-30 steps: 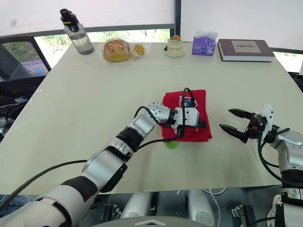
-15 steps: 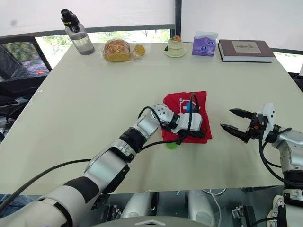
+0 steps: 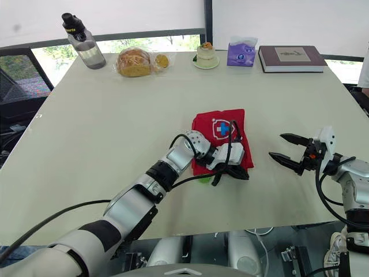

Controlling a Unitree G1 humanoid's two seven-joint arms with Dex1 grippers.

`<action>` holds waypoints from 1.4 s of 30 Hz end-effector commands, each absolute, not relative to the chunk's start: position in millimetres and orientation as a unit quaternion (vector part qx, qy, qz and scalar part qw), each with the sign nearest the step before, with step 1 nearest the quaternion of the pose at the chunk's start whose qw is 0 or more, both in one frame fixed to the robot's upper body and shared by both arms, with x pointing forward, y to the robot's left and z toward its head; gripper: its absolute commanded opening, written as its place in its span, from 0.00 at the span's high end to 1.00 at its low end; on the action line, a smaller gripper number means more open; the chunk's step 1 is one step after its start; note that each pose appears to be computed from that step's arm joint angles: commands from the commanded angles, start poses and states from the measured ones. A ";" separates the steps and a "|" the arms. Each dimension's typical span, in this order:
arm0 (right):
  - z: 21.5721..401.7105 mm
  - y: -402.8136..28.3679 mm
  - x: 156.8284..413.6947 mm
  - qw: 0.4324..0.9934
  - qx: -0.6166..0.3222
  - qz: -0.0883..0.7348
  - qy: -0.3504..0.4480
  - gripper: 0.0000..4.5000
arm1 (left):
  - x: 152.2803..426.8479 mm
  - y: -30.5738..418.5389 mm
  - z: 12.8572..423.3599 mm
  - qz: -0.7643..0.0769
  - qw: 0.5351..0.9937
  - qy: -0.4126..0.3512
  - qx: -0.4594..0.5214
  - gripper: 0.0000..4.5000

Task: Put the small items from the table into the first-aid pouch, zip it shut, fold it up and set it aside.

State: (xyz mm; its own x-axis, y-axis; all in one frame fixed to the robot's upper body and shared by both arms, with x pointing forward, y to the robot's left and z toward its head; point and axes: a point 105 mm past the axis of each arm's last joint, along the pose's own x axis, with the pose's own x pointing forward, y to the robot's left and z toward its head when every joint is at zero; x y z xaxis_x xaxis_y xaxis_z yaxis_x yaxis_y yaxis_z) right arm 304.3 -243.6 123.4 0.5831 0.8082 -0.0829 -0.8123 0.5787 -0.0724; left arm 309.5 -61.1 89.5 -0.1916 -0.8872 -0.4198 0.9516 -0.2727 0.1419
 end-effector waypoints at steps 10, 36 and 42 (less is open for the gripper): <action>135.6 -246.8 303.2 0.890 -0.063 0.452 -0.001 0.00 | 379.2 -49.7 188.2 -0.647 0.756 -0.031 0.096 0.96; 134.9 -248.6 298.3 0.892 -0.059 0.448 -0.002 0.00 | 453.1 31.0 137.9 -0.362 0.912 0.093 0.169 0.96; 135.1 -247.5 300.9 0.892 -0.054 0.448 0.001 0.00 | 466.6 77.1 145.4 -0.285 0.943 0.085 0.147 0.96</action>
